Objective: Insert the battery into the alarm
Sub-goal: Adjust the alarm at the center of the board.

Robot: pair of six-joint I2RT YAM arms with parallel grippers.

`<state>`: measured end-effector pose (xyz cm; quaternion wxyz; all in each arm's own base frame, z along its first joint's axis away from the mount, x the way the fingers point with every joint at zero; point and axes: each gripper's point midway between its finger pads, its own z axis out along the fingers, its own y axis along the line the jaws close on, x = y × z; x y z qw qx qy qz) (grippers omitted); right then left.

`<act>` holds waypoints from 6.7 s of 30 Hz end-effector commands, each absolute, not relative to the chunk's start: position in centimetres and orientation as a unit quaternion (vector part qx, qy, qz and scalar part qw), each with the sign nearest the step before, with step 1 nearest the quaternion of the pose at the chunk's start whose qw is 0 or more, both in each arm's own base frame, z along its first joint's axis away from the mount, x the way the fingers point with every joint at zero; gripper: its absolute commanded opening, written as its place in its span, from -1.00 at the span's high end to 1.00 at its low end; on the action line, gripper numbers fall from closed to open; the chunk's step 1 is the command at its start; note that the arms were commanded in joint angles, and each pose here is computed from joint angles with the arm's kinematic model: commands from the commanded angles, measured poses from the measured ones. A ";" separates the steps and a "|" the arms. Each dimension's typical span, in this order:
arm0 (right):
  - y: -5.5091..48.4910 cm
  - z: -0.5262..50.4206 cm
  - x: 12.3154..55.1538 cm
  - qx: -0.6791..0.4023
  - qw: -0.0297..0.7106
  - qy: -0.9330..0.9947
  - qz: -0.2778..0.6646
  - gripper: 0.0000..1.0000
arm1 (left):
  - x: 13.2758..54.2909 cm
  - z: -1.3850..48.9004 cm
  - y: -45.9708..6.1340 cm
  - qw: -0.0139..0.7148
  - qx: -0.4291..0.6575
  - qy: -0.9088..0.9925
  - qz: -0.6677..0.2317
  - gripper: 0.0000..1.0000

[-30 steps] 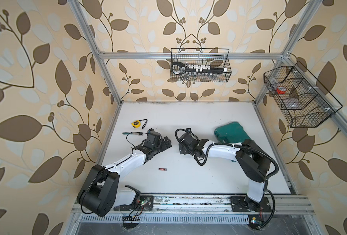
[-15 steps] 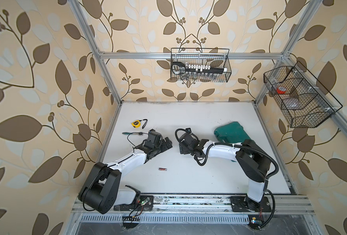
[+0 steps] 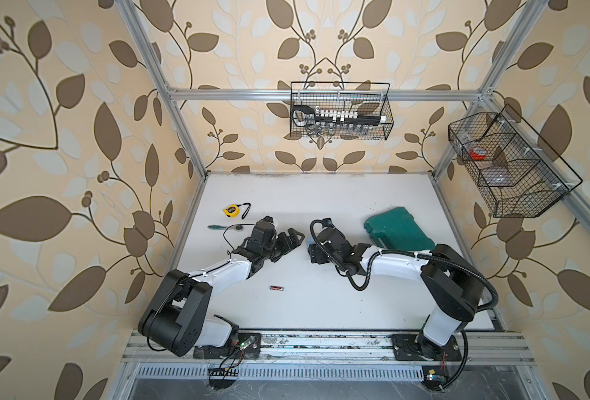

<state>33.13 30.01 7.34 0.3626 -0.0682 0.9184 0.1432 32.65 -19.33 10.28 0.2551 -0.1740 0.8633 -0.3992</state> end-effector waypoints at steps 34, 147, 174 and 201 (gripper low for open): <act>31.2 11.3 33.5 -0.055 0.402 0.859 0.312 -0.59 | 34.1 12.1 -24.3 0.194 -0.150 0.792 -0.559 0.10; 19.7 11.3 43.2 0.245 0.188 0.840 0.447 0.38 | 29.6 14.3 -29.7 0.605 0.385 0.693 -0.078 -0.81; 22.7 5.3 45.3 0.244 0.160 0.856 0.428 -0.27 | 34.4 17.1 -18.1 0.590 0.083 0.774 -0.213 -0.98; 23.1 8.3 39.0 0.063 0.271 0.927 0.253 -0.94 | 31.6 11.3 -3.7 0.377 -0.349 0.839 -0.179 -0.98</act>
